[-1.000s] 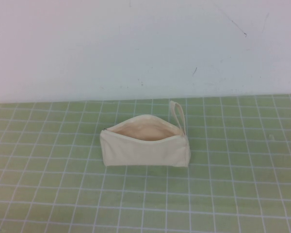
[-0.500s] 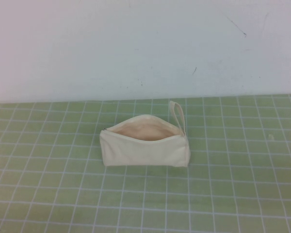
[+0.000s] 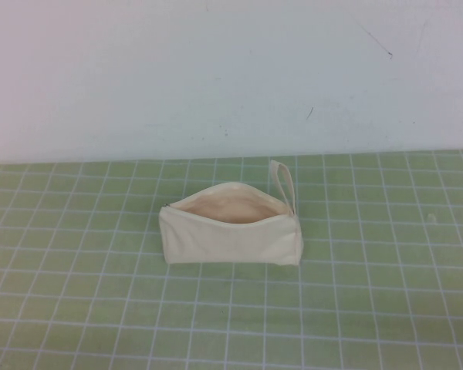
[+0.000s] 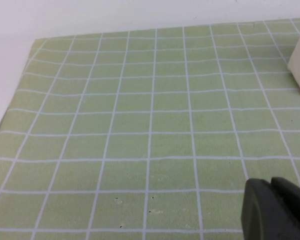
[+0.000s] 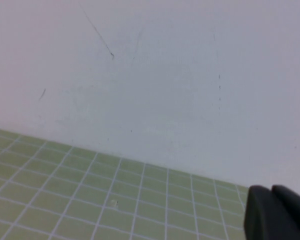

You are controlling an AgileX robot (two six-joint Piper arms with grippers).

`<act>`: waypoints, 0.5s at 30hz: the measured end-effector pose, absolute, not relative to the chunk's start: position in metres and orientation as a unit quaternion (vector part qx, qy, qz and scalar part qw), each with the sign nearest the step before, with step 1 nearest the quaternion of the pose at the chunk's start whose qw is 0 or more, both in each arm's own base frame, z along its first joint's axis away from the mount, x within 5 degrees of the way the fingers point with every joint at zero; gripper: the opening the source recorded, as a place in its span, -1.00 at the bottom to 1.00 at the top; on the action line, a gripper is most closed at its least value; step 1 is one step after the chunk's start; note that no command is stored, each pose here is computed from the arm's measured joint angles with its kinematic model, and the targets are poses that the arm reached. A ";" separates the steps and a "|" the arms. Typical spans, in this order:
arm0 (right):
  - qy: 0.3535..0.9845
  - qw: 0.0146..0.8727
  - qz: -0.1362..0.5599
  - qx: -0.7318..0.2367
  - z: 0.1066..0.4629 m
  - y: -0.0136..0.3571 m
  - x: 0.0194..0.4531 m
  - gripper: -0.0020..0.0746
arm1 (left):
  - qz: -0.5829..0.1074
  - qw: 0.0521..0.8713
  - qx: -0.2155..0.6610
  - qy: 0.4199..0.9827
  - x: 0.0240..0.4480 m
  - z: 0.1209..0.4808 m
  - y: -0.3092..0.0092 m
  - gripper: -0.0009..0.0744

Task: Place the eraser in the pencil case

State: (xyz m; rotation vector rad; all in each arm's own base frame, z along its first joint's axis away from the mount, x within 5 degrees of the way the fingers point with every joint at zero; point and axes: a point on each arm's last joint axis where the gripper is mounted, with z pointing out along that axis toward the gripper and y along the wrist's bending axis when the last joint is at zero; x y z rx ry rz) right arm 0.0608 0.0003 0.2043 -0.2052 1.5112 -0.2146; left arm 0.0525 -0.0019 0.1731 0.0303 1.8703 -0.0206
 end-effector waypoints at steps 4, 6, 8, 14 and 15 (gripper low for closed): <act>0.676 0.729 -0.076 -0.073 0.206 0.001 0.060 -0.94 | -0.009 0.594 0.013 0.805 0.053 0.173 -0.002 -0.98; 0.675 0.733 -0.059 -0.053 0.207 0.000 0.059 -0.95 | -0.009 0.594 0.013 0.805 0.053 0.173 -0.002 -0.98; 0.684 0.726 -0.058 -0.046 0.204 -0.001 0.058 -0.95 | -0.009 0.594 0.013 0.805 0.053 0.173 -0.002 -0.98; 0.752 0.657 -0.045 -0.021 0.186 -0.002 0.056 -0.95 | -0.009 0.594 0.013 0.805 0.053 0.173 -0.002 -0.98; 0.764 0.643 -0.041 -0.014 0.183 -0.003 0.056 -0.94 | -0.009 0.594 0.013 0.805 0.053 0.173 -0.002 -0.98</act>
